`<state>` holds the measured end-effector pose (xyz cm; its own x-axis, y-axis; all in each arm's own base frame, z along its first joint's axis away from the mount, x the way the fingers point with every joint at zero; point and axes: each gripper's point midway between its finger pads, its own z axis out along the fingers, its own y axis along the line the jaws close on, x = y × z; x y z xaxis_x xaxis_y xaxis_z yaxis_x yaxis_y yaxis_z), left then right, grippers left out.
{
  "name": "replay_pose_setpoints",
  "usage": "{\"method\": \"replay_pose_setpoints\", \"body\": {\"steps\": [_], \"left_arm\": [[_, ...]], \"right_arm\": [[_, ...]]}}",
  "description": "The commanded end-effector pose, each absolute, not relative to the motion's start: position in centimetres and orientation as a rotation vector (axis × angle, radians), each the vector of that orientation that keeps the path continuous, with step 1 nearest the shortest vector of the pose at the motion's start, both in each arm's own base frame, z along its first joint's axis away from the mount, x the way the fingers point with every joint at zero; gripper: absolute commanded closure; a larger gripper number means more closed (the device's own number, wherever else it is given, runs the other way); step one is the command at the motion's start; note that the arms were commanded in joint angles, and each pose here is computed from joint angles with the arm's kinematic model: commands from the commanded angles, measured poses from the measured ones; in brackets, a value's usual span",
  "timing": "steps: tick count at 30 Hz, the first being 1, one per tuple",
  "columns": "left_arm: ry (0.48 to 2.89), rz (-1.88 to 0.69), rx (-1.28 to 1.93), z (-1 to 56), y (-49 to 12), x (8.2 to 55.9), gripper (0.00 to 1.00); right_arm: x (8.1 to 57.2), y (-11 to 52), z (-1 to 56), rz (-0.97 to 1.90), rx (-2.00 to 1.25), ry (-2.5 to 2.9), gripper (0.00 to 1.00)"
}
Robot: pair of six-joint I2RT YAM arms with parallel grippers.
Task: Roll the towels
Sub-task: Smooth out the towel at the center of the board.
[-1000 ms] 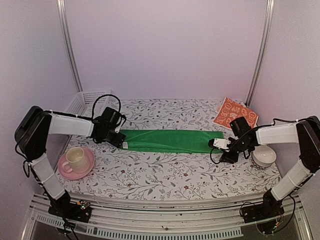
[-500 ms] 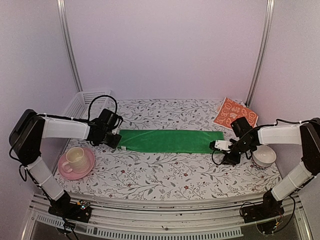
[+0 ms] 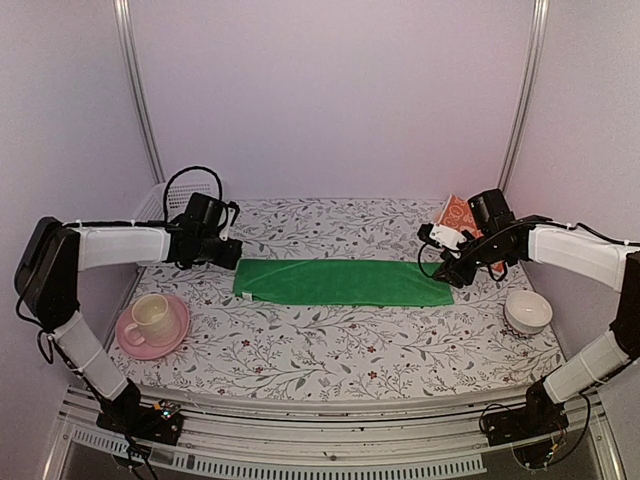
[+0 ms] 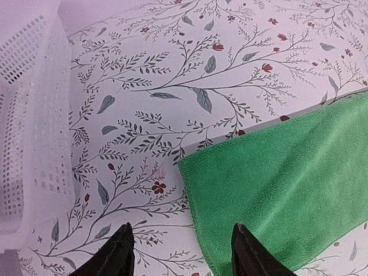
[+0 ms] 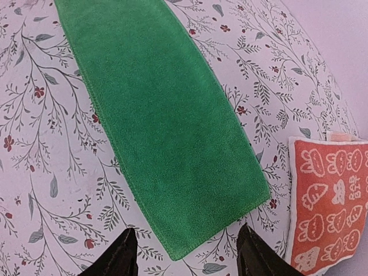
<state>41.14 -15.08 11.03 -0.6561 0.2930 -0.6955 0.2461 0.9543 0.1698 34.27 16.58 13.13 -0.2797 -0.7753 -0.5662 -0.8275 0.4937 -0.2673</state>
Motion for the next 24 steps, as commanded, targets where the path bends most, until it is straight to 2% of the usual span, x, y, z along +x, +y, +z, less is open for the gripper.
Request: {"method": "replay_pose_setpoints", "body": {"steps": [1, 10, 19, 24], "left_arm": [[2.318, -0.120, 0.350, 10.6, -16.4, 43.3, 0.47], [2.402, -0.266, 0.358, 7.4, -16.6, 44.4, 0.53], [2.454, -0.261, 0.354, 4.7, -16.2, 45.0, 0.59], [2.462, -0.271, 0.360, 4.1, -16.4, 45.6, 0.66]], "right_arm": [[34.2, 17.0, 12.5, 0.150, -1.251, 2.142, 0.41], [34.6, 18.4, 10.0, 0.163, -1.247, 2.174, 0.41], [33.2, 20.0, 6.8, 0.139, -1.341, 2.187, 0.41], [32.5, 20.3, 5.6, 0.146, -1.378, 2.200, 0.41]]}}
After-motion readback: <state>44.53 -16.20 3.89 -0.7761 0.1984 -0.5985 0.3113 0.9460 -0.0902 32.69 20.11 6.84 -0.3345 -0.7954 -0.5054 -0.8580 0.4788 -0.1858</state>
